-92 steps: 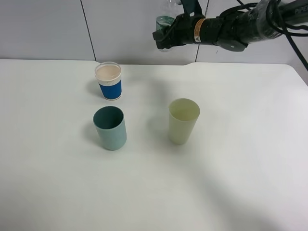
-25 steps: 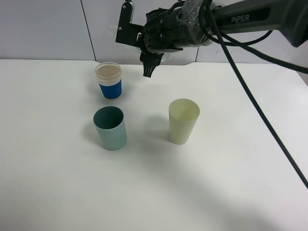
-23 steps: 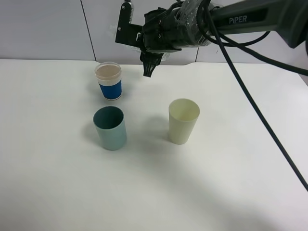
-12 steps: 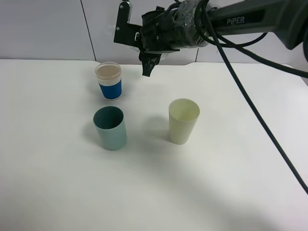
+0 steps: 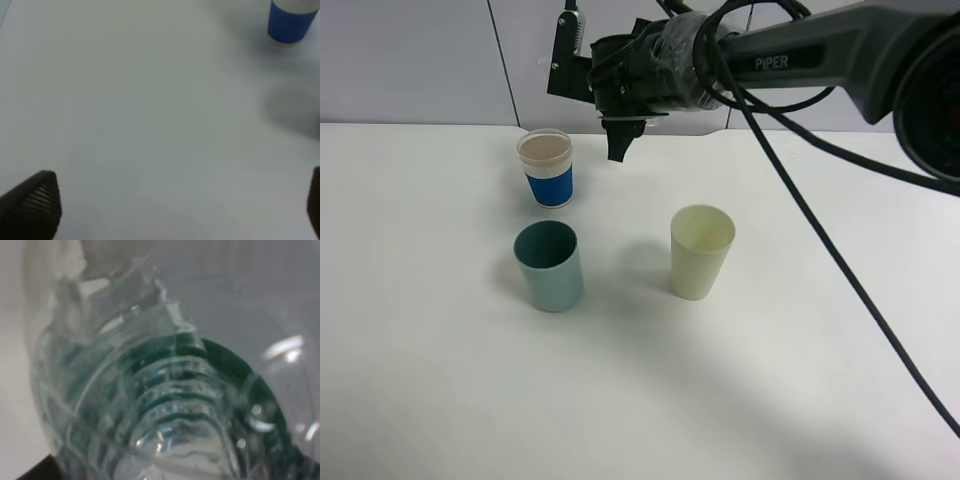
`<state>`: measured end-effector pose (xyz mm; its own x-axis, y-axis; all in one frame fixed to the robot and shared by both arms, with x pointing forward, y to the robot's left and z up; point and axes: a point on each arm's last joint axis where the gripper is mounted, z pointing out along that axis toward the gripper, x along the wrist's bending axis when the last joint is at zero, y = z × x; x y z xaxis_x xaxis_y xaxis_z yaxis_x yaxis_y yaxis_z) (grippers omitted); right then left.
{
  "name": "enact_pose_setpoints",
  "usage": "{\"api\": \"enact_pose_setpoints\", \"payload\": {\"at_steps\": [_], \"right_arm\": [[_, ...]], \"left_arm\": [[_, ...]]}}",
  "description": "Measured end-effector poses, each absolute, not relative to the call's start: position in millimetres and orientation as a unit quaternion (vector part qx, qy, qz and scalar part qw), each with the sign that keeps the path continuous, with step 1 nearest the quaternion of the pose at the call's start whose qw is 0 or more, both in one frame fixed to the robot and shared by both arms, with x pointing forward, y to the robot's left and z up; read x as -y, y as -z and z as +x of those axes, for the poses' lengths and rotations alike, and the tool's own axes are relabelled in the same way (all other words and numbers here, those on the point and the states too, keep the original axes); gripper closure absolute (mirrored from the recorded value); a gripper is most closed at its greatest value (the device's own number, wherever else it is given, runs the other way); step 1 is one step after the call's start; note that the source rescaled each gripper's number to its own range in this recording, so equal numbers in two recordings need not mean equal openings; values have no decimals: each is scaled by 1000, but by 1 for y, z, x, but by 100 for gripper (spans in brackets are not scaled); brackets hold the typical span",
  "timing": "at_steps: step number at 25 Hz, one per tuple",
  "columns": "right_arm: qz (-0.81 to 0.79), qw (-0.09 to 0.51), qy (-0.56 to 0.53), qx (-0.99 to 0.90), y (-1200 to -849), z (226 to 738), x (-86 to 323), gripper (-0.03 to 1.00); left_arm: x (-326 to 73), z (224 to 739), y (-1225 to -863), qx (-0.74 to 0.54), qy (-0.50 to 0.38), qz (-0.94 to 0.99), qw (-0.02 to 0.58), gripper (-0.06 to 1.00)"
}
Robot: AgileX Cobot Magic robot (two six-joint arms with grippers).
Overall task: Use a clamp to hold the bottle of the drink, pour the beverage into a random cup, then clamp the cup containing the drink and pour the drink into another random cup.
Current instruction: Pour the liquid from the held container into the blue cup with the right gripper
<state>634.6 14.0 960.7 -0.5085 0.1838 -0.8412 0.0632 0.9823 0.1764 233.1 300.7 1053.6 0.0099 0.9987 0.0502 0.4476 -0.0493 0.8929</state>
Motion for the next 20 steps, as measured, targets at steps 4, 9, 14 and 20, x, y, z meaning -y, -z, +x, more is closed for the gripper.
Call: {"api": "enact_pose_setpoints", "payload": {"at_steps": [4, 9, 14, 20], "right_arm": [[56, 495, -57, -865, -957, 633, -19, 96], [44, 509, -37, -859, -959, 634, -17, 96], [42, 518, -21, -854, -960, 634, -16, 96], [38, 523, -14, -851, -962, 632, -17, 96]], "left_arm": [[-301, 233, -1054, -589, -385, 614, 358, -6], [-301, 233, -1054, -589, -385, 614, 358, -6], [-301, 233, -1054, -589, -385, 614, 358, -6], [-301, 233, -1054, -589, -385, 614, 358, -6]]}}
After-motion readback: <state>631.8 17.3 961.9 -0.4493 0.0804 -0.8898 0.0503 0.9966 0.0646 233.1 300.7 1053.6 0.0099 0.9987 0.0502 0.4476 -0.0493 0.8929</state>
